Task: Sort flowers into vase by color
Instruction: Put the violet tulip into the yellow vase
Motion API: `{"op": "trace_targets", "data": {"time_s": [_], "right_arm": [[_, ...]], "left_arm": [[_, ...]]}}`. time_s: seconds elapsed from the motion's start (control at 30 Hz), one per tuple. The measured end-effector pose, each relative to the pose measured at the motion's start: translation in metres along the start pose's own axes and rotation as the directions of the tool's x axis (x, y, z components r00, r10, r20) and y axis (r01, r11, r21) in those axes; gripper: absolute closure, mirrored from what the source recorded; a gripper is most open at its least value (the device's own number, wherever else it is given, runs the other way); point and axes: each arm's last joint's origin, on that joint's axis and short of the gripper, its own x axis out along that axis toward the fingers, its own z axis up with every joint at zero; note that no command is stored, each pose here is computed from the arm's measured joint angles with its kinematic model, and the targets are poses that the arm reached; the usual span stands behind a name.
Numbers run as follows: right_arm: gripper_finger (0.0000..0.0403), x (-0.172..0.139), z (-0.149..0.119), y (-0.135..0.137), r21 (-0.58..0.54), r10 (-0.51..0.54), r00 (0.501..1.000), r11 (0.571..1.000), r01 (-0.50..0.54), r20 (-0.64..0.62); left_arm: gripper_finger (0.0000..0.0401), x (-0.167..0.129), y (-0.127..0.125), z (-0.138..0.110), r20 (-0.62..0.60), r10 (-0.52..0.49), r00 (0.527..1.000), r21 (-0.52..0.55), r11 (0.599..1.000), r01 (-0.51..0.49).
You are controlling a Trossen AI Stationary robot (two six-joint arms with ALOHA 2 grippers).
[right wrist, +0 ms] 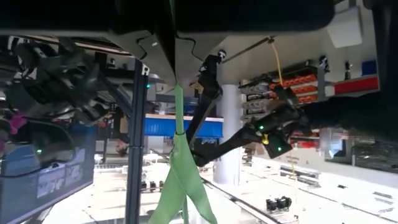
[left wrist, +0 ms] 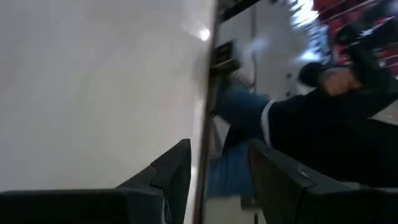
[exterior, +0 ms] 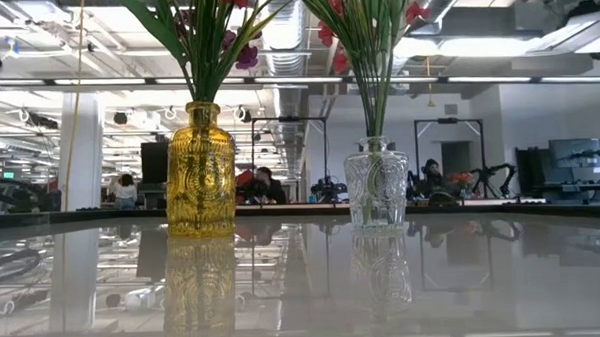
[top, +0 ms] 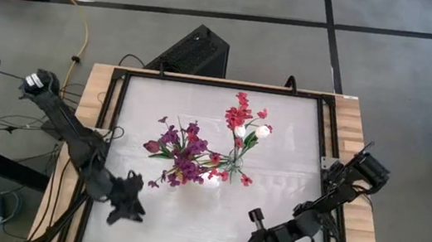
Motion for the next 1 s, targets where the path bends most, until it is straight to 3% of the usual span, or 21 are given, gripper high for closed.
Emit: {"op": "trace_targets", "data": {"time_s": [0.2, 0.33, 0.47, 0.57, 0.7, 0.8, 0.9, 1.0], "right_arm": [[0.0386, 0.013, 0.000, -0.009, -0.012, 0.031, 1.000, 0.999, -0.031, -0.005], [0.0386, 0.024, 0.001, -0.014, -0.026, 0.031, 0.999, 0.999, -0.032, -0.026], [0.0386, 0.033, -0.001, -0.016, -0.046, 0.024, 0.997, 0.999, -0.027, -0.079], [0.0386, 0.037, -0.003, -0.014, -0.057, 0.026, 0.993, 0.998, -0.033, -0.118], [0.0386, 0.037, -0.004, -0.014, -0.065, 0.025, 0.991, 0.997, -0.034, -0.129], [0.0386, 0.037, -0.003, -0.015, -0.065, 0.019, 0.992, 0.998, -0.027, -0.127], [0.0386, 0.037, -0.004, -0.014, -0.071, -0.003, 0.991, 0.997, -0.007, -0.134], [0.0386, 0.037, -0.004, -0.015, -0.079, -0.018, 0.990, 0.997, 0.007, -0.140]], "left_arm": [[0.0255, 0.032, -0.024, -0.021, 0.131, -0.041, 0.991, 0.183, 0.983, 0.016], [0.0255, 0.060, -0.040, -0.021, 0.229, -0.055, 0.972, 0.343, 0.939, -0.028], [0.0255, 0.098, -0.056, -0.010, 0.397, -0.036, 0.917, 0.526, 0.828, -0.195], [0.0255, 0.133, -0.066, 0.000, 0.486, -0.027, 0.873, 0.603, 0.734, -0.313], [0.0255, 0.172, -0.081, 0.019, 0.560, -0.035, 0.828, 0.634, 0.662, -0.401], [0.0255, 0.195, -0.089, 0.029, 0.600, -0.022, 0.799, 0.660, 0.578, -0.480], [0.0255, 0.204, -0.105, 0.037, 0.659, -0.018, 0.752, 0.659, 0.495, -0.566], [0.0255, 0.202, -0.118, 0.040, 0.706, -0.009, 0.708, 0.637, 0.446, -0.629]]}}
